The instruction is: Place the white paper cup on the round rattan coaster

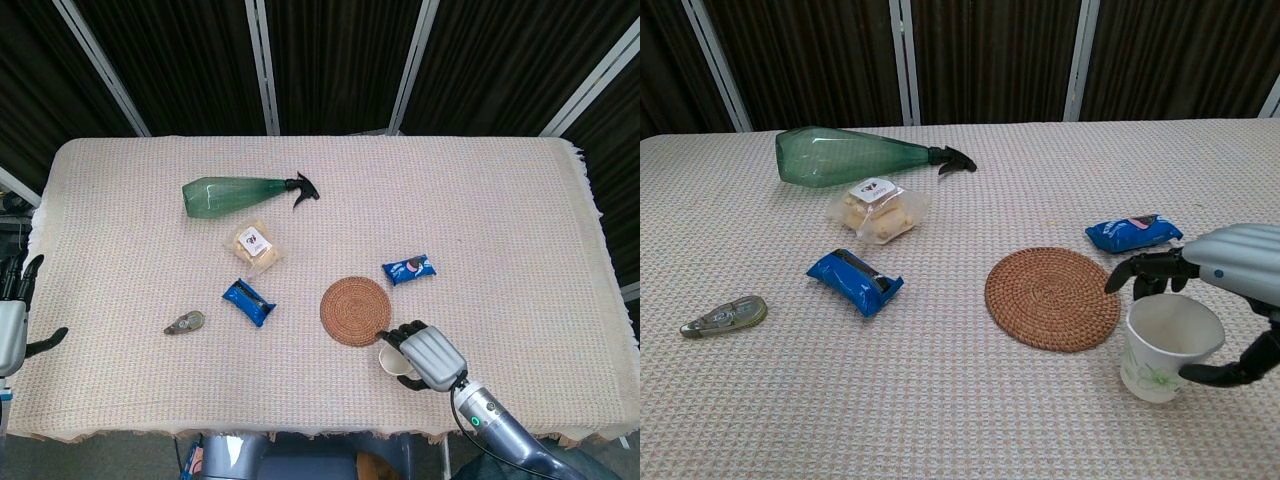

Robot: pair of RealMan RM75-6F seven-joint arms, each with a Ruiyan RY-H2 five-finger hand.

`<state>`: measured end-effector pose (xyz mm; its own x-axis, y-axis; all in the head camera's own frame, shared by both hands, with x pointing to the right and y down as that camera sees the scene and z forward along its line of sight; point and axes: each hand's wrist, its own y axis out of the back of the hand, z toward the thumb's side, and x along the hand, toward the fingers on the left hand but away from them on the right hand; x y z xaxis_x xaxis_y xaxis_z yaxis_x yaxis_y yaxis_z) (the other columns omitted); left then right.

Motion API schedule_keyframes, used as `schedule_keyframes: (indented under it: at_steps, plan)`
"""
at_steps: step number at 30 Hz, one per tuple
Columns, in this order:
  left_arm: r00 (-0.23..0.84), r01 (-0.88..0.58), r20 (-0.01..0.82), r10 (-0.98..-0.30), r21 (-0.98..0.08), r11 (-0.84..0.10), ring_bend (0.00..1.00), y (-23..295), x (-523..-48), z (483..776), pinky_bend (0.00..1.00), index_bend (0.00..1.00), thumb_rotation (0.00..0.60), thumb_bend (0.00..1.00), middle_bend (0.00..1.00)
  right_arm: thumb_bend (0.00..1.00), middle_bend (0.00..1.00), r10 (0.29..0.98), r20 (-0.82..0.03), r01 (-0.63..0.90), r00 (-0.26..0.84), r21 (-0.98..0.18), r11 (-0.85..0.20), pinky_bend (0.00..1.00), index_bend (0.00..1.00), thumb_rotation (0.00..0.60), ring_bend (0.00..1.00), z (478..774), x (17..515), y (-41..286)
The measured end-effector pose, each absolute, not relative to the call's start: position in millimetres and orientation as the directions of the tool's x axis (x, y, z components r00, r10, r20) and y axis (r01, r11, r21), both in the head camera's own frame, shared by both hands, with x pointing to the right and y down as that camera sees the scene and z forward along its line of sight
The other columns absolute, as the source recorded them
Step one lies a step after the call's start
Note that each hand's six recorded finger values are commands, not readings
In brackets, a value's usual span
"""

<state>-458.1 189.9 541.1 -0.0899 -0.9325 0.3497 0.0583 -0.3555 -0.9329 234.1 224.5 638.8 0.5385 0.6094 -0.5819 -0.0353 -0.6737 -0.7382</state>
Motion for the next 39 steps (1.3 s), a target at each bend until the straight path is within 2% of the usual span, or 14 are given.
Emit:
schedule_keyframes:
  at_steps: [11, 20, 31, 32, 33, 35, 37, 39]
  plan:
    - [-0.095, 0.055, 0.359, -0.929, -0.929, -0.365, 0.0, 188.6, -459.0, 543.1, 0.0, 0.0, 0.6, 0.0, 0.0, 0.2, 0.34, 0.695, -0.488, 0.031, 0.528, -0.807, -0.589, 0.31, 0.21, 0.6, 0.3, 621.2, 220.7, 174.3]
    - [-0.111, 0.053, 0.364, -0.925, -0.927, -0.371, 0.0, 186.7, -462.5, 544.6, 0.0, 0.0, 0.6, 0.0, 0.0, 0.2, 0.35, 0.713, -0.505, 0.066, 0.486, -0.793, -0.606, 0.31, 0.22, 0.6, 0.3, 645.9, 197.9, 142.7]
    - [-0.125, 0.045, 0.377, -0.918, -0.922, -0.385, 0.0, 185.0, -466.3, 546.9, 0.0, 0.0, 0.6, 0.0, 0.0, 0.2, 0.35, 0.699, -0.535, 0.029, 0.474, -0.784, -0.62, 0.31, 0.21, 0.6, 0.29, 667.7, 176.2, 139.8]
    - [-0.125, 0.044, 0.378, -0.917, -0.922, -0.386, 0.0, 184.9, -466.3, 546.9, 0.0, 0.0, 0.6, 0.0, 0.0, 0.19, 0.34, 0.698, -0.539, 0.026, 0.471, -0.783, -0.622, 0.31, 0.18, 0.6, 0.29, 669.7, 176.2, 140.3]
    - [-0.124, 0.044, 0.379, -0.917, -0.921, -0.386, 0.0, 184.9, -466.2, 547.1, 0.0, 0.0, 0.6, 0.0, 0.0, 0.16, 0.32, 0.698, -0.541, 0.025, 0.47, -0.782, -0.623, 0.31, 0.14, 0.6, 0.28, 670.8, 175.8, 140.8]
    - [-0.124, 0.043, 0.381, -0.916, -0.921, -0.388, 0.0, 185.0, -465.9, 547.4, 0.0, 0.0, 0.6, 0.0, 0.0, 0.05, 0.17, 0.696, -0.543, 0.026, 0.47, -0.78, -0.625, 0.31, 0.02, 0.6, 0.22, 671.8, 174.3, 141.5]
    - [-0.124, 0.044, 0.382, -0.916, -0.92, -0.39, 0.0, 185.1, -465.8, 547.6, 0.0, 0.0, 0.6, 0.0, 0.0, 0.0, 0.04, 0.697, -0.54, 0.027, 0.472, -0.781, -0.624, 0.3, 0.0, 0.6, 0.14, 671.3, 173.4, 141.8]
    - [-0.125, 0.043, 0.383, -0.915, -0.92, -0.39, 0.0, 185.2, -465.9, 547.5, 0.0, 0.0, 0.6, 0.0, 0.0, 0.0, 0.0, 0.696, -0.536, 0.037, 0.478, -0.78, -0.625, 0.27, 0.0, 0.6, 0.07, 669.2, 171.4, 143.0]
